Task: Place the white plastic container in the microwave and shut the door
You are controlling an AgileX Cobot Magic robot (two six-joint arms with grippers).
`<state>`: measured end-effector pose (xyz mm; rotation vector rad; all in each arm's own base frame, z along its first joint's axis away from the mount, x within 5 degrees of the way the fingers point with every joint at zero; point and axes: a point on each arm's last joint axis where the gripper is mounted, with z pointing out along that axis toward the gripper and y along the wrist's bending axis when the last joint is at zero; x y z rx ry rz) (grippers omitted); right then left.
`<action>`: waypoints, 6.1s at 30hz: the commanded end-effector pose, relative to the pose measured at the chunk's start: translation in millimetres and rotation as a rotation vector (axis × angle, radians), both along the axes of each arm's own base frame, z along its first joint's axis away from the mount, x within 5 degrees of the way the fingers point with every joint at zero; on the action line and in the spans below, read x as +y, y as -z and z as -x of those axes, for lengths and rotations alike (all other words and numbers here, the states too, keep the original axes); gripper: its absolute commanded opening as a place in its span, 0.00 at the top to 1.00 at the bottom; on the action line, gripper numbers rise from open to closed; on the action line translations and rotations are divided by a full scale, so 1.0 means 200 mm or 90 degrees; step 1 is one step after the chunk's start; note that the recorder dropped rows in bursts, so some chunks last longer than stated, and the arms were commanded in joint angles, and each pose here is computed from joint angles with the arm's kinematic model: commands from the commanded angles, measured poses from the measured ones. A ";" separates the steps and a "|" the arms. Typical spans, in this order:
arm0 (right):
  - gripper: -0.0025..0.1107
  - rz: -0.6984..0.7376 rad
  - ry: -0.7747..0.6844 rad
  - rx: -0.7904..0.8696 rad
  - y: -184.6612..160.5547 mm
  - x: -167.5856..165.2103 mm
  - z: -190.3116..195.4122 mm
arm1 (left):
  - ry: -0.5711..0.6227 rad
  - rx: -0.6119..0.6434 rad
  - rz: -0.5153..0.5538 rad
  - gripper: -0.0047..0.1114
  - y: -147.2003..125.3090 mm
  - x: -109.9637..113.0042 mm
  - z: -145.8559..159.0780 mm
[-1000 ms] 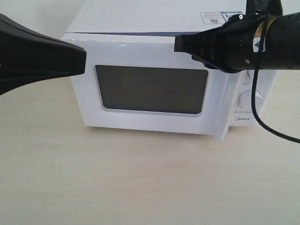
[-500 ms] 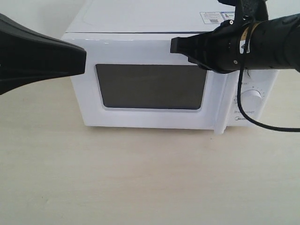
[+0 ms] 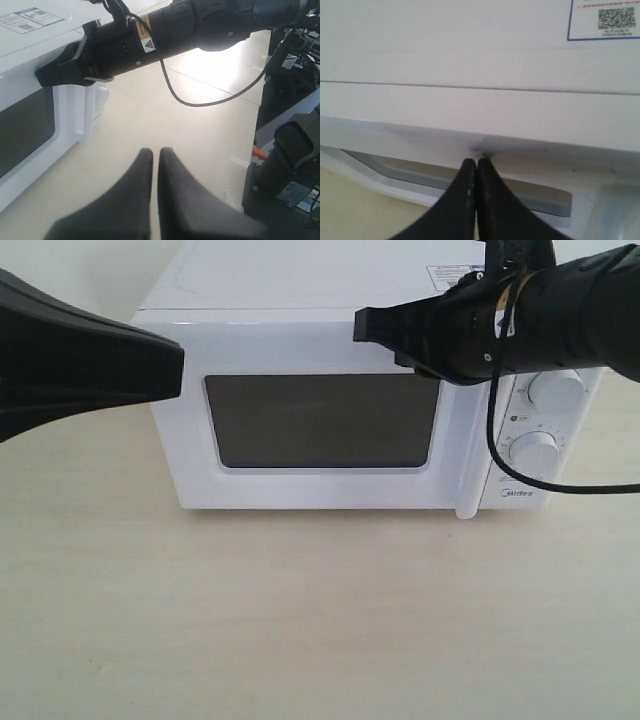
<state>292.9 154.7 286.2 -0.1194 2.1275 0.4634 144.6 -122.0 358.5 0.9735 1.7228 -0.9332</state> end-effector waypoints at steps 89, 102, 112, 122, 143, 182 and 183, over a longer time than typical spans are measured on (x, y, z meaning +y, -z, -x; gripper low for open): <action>0.98 -0.263 0.312 -0.200 0.41 -0.76 1.20 | 0.001 0.004 0.008 0.92 0.00 0.00 0.01; 0.98 0.018 0.210 -0.296 0.41 -0.76 1.19 | 0.001 0.004 0.008 0.92 0.00 0.00 0.01; 0.98 0.132 0.170 -0.311 0.45 -0.76 1.18 | 0.001 0.004 0.008 0.92 0.00 0.00 0.01; 0.98 0.175 0.151 -0.267 0.49 -0.76 1.19 | 0.001 0.004 0.008 0.92 0.00 0.00 0.01; 0.98 0.151 0.159 -0.221 0.52 -0.76 1.20 | 0.001 0.004 0.008 0.92 0.00 0.00 0.01; 0.98 0.150 0.160 -0.220 0.52 -0.76 1.20 | -0.650 -0.426 0.142 0.92 0.26 0.58 0.59; 0.98 0.150 0.160 -0.220 0.52 -0.76 1.20 | -0.670 -0.423 0.141 0.92 0.31 0.59 0.56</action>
